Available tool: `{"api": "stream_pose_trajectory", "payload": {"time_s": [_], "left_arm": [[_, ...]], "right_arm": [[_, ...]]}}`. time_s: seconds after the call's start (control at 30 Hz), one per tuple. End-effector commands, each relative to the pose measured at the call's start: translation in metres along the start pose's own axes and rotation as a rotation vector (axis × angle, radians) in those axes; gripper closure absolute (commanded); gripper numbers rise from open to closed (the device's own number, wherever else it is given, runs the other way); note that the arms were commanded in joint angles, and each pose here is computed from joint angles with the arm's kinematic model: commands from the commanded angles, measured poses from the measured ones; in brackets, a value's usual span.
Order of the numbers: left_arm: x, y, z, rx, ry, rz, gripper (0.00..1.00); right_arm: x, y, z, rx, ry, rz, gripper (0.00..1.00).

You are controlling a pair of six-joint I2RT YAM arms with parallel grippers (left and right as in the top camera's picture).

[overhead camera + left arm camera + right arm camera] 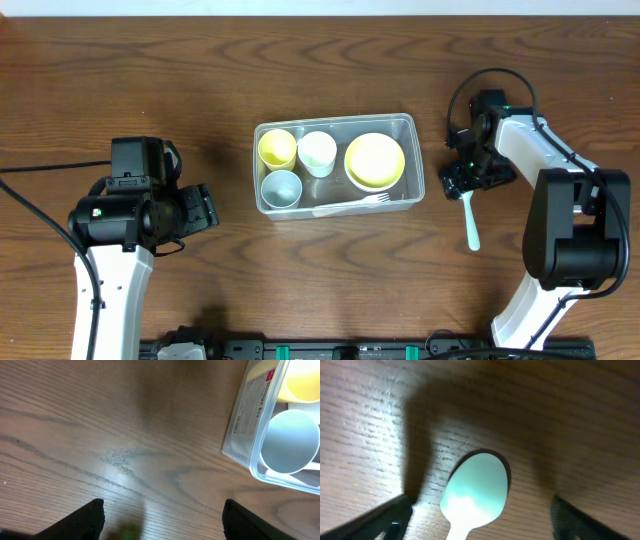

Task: Pack container
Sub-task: 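Lower the right gripper and pinch the pale green spoon's bowl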

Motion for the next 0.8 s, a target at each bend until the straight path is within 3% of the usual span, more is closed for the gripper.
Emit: {"api": "stream_pose_trajectory", "payload": {"time_s": [0.0,0.23,0.4,0.77], "left_arm": [[0.0037,0.0023,0.0018,0.004,0.008,-0.016,0.24],[0.0036,0.0024,0.0018,0.004,0.008,-0.016,0.24],[0.0037,0.0024,0.0018,0.004,0.008,-0.017,0.24],[0.0036,0.0023,0.0018,0.004,0.008,-0.016,0.24]], "right_arm": [[-0.0182,-0.0111,0.015,0.005,0.051,0.055,0.23],[-0.0181,-0.01,0.0173,0.004,0.065,0.049,0.27],[-0.0181,-0.01,0.0174,0.004,0.066,0.049,0.44],[-0.0181,-0.0101,0.0174,0.004,0.066,0.049,0.59]]}}
Point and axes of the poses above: each gripper's point midway between its finger pads, its own x axis back along the fingers, its own z axis along the line the jaws close on, y = z × x, the point moved 1 cm from there along x, back along the fingers, and after that the axes turned 2 degrees about x, right-handed, at the moved point
